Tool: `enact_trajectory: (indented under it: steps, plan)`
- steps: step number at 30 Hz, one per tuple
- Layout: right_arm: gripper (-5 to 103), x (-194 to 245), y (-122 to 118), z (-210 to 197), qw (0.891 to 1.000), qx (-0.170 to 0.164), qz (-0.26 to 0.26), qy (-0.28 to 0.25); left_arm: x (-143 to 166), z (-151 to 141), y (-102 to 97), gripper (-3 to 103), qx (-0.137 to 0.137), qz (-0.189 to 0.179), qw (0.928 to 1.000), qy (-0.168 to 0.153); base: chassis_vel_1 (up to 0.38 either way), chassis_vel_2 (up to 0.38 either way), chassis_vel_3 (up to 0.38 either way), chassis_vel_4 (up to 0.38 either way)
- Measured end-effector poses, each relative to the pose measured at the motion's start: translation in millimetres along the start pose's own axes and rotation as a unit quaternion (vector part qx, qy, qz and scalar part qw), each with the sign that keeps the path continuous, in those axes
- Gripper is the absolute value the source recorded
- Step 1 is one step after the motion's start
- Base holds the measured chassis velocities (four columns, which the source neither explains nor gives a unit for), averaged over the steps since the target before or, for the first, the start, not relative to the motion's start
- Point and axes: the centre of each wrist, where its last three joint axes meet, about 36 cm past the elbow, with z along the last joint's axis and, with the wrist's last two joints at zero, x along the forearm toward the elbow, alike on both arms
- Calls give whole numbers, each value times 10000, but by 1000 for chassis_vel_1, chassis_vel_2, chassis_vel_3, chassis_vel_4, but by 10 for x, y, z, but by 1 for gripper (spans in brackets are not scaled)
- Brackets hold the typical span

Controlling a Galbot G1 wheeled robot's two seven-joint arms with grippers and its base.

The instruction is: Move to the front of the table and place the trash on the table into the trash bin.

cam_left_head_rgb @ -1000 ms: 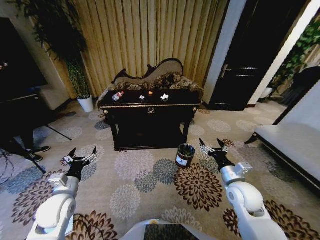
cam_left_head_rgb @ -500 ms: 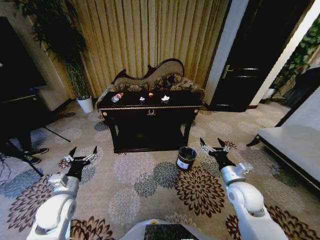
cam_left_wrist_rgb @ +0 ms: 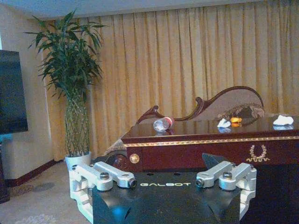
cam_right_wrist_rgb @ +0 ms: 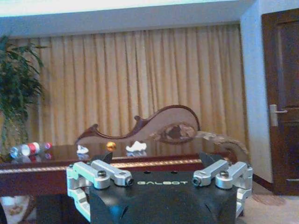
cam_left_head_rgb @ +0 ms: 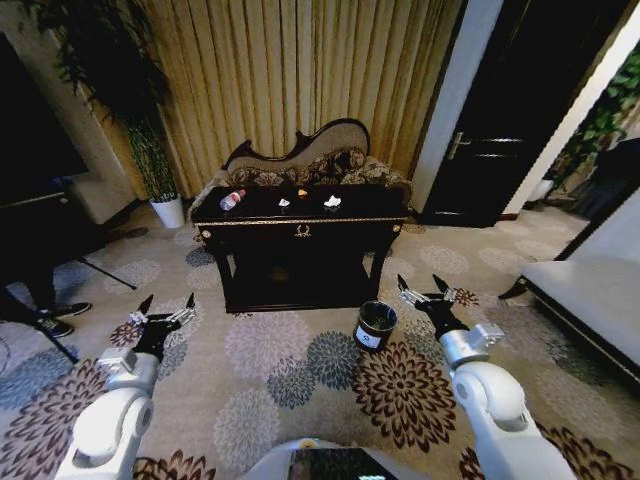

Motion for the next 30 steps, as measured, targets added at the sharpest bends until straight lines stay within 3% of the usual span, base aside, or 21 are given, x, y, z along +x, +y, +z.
enact_trajectory:
  steps: [9,21,30]
  plan:
    - [100,-79,-11,-390,9983,63,-218,-544,13,-59,-45,100,5,54,9999,-88,-128,125,132,-131]
    - [100,-19,106,-504,9977,158,-466,-460,15,-11,-39,100,7,63,10000,-7,-91,89,102,-92]
    - [100,-54,69,-406,9987,116,-384,-316,-9,-518,-74,100,109,-61,9998,-156,-91,88,87,-94]
